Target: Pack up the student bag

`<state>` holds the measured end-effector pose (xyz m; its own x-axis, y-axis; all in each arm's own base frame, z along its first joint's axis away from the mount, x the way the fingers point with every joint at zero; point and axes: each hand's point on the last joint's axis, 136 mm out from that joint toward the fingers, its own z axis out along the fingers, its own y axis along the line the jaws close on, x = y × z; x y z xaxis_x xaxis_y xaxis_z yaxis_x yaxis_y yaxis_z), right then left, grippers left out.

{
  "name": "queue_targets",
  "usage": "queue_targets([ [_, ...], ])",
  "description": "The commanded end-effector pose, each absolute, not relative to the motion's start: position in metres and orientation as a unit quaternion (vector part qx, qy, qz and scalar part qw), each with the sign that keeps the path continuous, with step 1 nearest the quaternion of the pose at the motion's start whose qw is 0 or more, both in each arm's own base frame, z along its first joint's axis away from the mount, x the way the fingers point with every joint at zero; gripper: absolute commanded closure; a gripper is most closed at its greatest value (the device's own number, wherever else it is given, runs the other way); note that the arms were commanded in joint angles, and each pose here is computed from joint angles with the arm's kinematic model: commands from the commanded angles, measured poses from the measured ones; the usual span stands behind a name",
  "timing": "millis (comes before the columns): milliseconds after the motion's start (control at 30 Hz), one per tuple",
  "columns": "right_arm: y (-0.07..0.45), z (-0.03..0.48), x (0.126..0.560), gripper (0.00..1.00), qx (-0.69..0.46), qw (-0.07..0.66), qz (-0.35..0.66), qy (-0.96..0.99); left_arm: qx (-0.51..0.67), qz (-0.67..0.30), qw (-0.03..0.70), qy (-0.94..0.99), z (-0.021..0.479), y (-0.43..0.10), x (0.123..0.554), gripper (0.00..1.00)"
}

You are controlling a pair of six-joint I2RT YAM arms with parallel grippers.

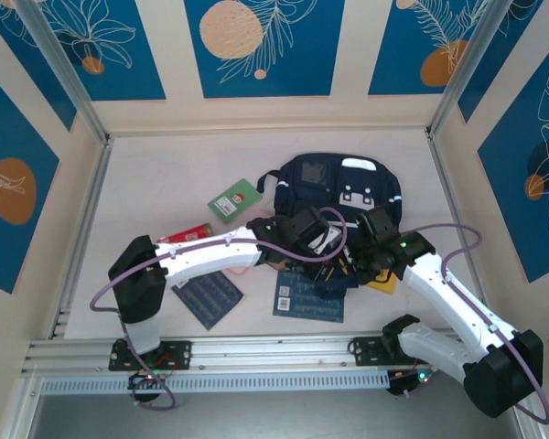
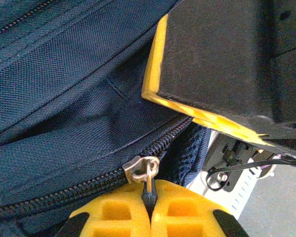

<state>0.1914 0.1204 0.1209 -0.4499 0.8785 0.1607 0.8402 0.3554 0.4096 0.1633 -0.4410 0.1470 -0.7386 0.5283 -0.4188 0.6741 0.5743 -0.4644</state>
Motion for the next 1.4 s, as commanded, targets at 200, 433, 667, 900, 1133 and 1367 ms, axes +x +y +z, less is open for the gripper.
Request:
queue_targets([
  [200,0.096,0.136,0.200,1.00,0.517,0.117,0.203,0.823,0.366,-0.273,0.164,0.875,0.169,-0.424,0.180,1.00],
  [433,0.092,0.143,0.202,1.00,0.496,0.138,0.199,0.834,0.342,-0.270,0.153,0.887,0.164,-0.395,0.192,1.00],
  [667,0.086,0.156,0.208,1.00,0.472,0.162,0.201,0.843,0.330,-0.265,0.141,0.895,0.156,-0.374,0.200,1.00],
  [900,0.076,0.163,0.217,1.00,0.424,0.186,0.201,0.863,0.317,-0.266,0.134,0.900,0.151,-0.359,0.206,1.00],
  [1133,0.067,0.168,0.222,1.00,0.392,0.202,0.188,0.878,0.314,-0.257,0.119,0.906,0.136,-0.350,0.216,1.00],
  [1367,0.052,0.170,0.233,0.92,0.389,0.213,0.176,0.879,0.320,-0.306,0.118,0.889,0.150,-0.379,0.214,1.00],
])
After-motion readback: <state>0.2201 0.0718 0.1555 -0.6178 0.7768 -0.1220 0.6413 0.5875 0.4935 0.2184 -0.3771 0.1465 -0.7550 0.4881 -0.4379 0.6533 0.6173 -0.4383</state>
